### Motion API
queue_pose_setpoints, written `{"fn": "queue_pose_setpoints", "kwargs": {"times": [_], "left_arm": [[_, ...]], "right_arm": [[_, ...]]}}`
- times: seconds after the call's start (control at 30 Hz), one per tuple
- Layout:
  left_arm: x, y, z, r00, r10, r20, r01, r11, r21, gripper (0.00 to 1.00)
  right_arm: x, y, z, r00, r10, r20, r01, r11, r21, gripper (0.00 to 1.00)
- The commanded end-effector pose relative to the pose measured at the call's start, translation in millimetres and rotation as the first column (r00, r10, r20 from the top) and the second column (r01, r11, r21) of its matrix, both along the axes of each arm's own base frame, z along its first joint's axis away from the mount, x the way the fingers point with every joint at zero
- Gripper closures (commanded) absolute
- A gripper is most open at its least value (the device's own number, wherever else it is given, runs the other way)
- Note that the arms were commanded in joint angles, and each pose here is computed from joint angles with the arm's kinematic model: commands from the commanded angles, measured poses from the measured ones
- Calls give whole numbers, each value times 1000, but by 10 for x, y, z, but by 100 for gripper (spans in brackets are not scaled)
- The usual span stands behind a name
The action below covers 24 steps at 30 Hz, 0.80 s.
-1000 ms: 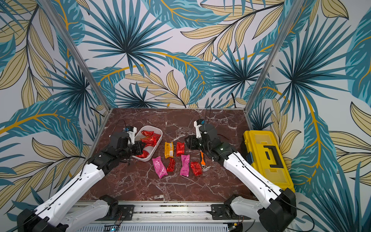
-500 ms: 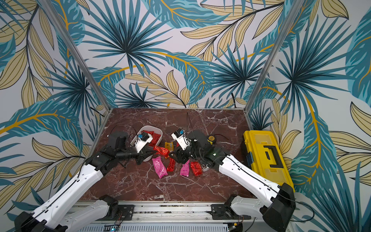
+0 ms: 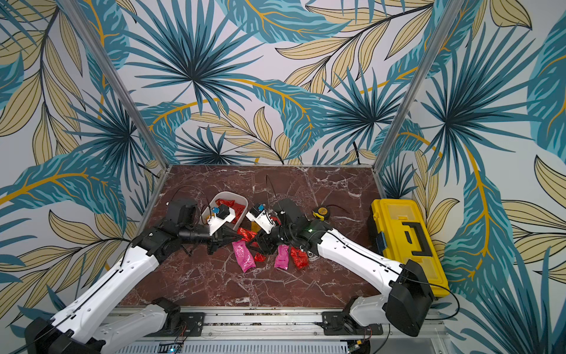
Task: Take the tea bags out of the storage box
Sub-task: Pick up the tea bag from the storage box, then place the tea bag at the center of the board.
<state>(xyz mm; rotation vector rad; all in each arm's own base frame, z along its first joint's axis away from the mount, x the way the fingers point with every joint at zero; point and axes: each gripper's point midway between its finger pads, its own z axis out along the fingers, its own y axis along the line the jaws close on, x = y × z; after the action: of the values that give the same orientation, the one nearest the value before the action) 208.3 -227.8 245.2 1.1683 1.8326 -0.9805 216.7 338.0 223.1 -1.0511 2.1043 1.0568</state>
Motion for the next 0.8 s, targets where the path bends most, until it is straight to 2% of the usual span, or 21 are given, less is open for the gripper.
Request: {"fn": "queue_pose_setpoints", "kwargs": {"times": [0.0, 0.1, 0.4, 0.47, 0.5, 0.53, 0.63, 0.7, 0.77], "left_arm": [[-33, -26, 115, 999, -39, 10, 39, 999, 0, 100], [-23, -27, 63, 999, -40, -13, 40, 999, 15, 100], [-8, -34, 143, 999, -34, 16, 34, 999, -2, 98], [5, -24, 165, 999, -23, 28, 23, 1000, -3, 74], [9, -18, 169, 999, -15, 33, 15, 1000, -2, 48], [34, -2, 174, 999, 7, 39, -7, 1000, 3, 29], [155, 69, 279, 990, 109, 84, -109, 994, -4, 11], [309, 138, 399, 968, 230, 103, -226, 973, -47, 5], [456, 199, 474, 934, 347, 85, -337, 935, -111, 2]], "right_arm": [[-15, 76, 211, 999, 27, 29, -29, 997, 68, 54], [-25, 71, 209, 999, 28, 28, -30, 997, 69, 56], [-43, 67, 159, 1000, 23, 7, -23, 997, 75, 82], [-37, 57, 173, 1000, 13, 8, -14, 997, 78, 86], [-26, 47, 183, 1000, 0, 8, -1, 997, 80, 87], [-10, 35, 187, 1000, -17, 7, 16, 997, 81, 89], [69, -59, 159, 993, -116, -12, 116, 991, 67, 92], [128, -155, 90, 978, -203, -37, 205, 978, 47, 93], [231, -308, -23, 938, -340, -68, 342, 940, 16, 93]]}}
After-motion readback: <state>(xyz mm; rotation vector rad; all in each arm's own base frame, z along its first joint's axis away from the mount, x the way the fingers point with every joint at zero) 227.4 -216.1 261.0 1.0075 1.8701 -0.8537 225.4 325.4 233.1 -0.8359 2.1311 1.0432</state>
